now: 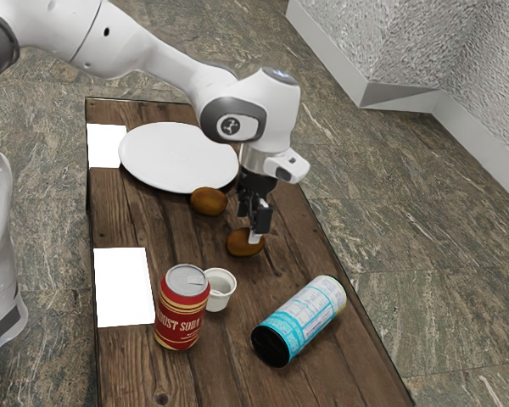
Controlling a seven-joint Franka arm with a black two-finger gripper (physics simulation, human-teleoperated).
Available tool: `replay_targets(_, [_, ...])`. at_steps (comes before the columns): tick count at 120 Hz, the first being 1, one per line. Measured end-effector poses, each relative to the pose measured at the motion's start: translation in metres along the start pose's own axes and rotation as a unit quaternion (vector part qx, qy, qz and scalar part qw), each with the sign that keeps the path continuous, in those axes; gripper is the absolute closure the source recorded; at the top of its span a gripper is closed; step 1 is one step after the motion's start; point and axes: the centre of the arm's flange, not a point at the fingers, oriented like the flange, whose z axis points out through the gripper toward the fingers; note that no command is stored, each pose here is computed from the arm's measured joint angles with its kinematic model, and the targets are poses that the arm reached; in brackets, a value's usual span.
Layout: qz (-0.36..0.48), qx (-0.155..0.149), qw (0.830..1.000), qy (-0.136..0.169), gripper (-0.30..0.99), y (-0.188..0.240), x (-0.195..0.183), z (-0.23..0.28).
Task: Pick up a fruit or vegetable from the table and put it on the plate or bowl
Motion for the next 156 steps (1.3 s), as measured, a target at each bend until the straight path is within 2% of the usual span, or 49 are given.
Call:
replay_targets(27, [-0.009, 0.001, 1.0, -0.022, 0.0, -0.007, 0.003, 0.025])
replay_targets(78, [-0.015, 0.001, 0.999, -0.039, 0.01, -0.01, 0.006, 0.047])
replay_targets(88, [-0.016, 0.001, 0.999, -0.039, 0.09, -0.01, 0.006, 0.047])
replay_targets(109, [-0.019, 0.002, 0.999, -0.041, 0.41, -0.01, 0.006, 0.045])
replay_targets(114, [-0.023, 0.003, 0.999, -0.041, 0.43, -0.01, 0.006, 0.043])
replay_targets(130, [-0.039, 0.006, 0.999, -0.03, 0.43, -0.015, 0.011, 0.019])
replay_targets(143, [-0.044, 0.026, 0.999, 0.001, 0.43, -0.02, 0.025, -0.039])
replay_targets(156, [-0.095, 0.042, 0.994, 0.018, 0.42, -0.069, 0.029, -0.09])
